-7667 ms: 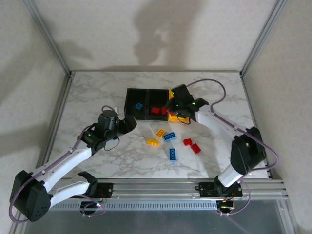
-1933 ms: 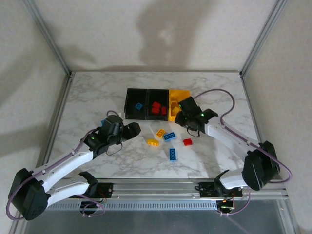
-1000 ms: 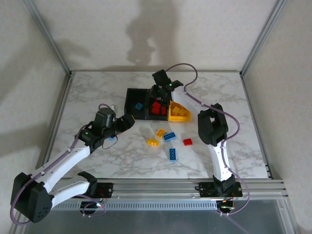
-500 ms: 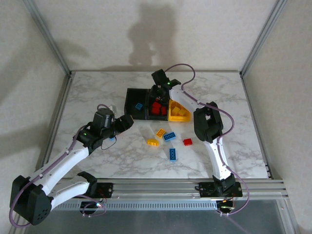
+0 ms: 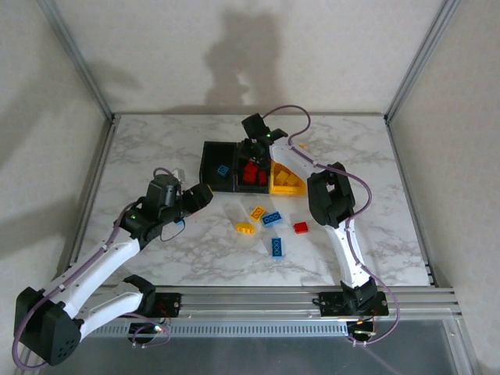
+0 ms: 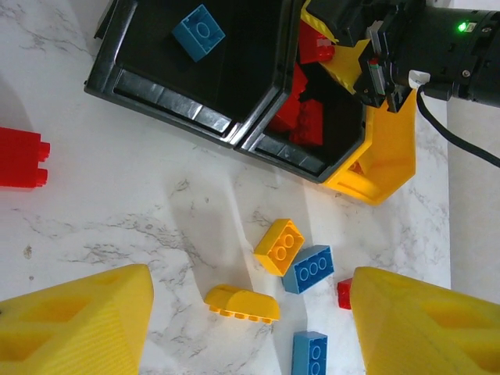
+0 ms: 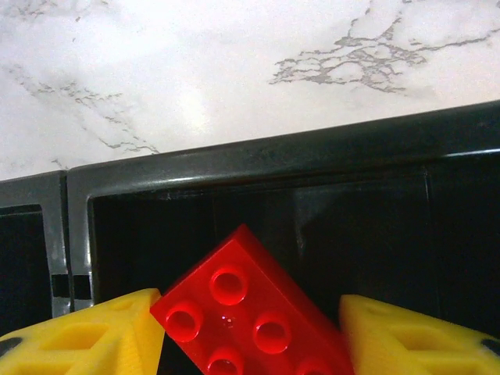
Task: Sort the legos into containers by color
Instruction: Place the lego in the container, then pick up the lego from the middle-left of the table.
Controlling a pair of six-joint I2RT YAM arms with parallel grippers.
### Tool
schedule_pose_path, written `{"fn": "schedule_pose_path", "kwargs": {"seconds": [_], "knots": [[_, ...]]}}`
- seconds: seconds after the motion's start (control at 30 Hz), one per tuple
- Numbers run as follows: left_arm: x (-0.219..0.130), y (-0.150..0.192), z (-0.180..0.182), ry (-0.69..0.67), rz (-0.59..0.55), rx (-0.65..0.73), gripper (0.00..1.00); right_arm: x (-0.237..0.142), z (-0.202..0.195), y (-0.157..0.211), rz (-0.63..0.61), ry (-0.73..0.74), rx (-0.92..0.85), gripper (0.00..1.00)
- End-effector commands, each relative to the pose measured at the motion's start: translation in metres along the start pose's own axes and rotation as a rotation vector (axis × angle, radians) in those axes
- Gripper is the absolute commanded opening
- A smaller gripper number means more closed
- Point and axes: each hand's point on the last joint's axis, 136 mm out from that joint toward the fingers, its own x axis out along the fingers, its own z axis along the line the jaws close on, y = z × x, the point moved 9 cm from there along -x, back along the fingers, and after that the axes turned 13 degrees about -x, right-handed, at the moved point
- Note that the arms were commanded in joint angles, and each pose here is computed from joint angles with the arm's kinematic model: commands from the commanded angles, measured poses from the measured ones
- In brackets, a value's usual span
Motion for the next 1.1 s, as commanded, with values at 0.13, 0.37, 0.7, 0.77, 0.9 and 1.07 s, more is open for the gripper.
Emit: {"fn": "schedule_pose_path", "kwargs": {"seconds": [0.13, 0.37, 0.7, 0.77, 0.9, 1.07], "knots": [[-0.007, -0.004, -0.001, 0.0, -0.019, 0.007, 0.68, -0.012, 0.002, -0.011, -0.036, -0.008, 0.016, 0.62], [-0.01, -0.004, -0.001, 0.002, -0.024, 0.005, 0.68, -0.02, 0.005, -0.017, -0.058, -0.017, 0.011, 0.65], [-0.012, -0.003, 0.001, -0.003, -0.028, 0.005, 0.68, -0.053, 0.012, -0.025, -0.125, -0.032, -0.01, 0.63], [-0.013, -0.003, 0.001, -0.007, -0.03, 0.005, 0.68, -0.064, 0.015, -0.025, -0.145, -0.036, -0.028, 0.63], [-0.016, -0.003, 0.003, -0.017, -0.036, 0.002, 0.68, -0.089, 0.021, -0.019, -0.18, -0.055, -0.058, 0.62], [-0.017, -0.001, 0.011, -0.052, -0.043, -0.002, 0.68, -0.117, 0.022, 0.002, -0.193, -0.071, -0.101, 0.62]]}}
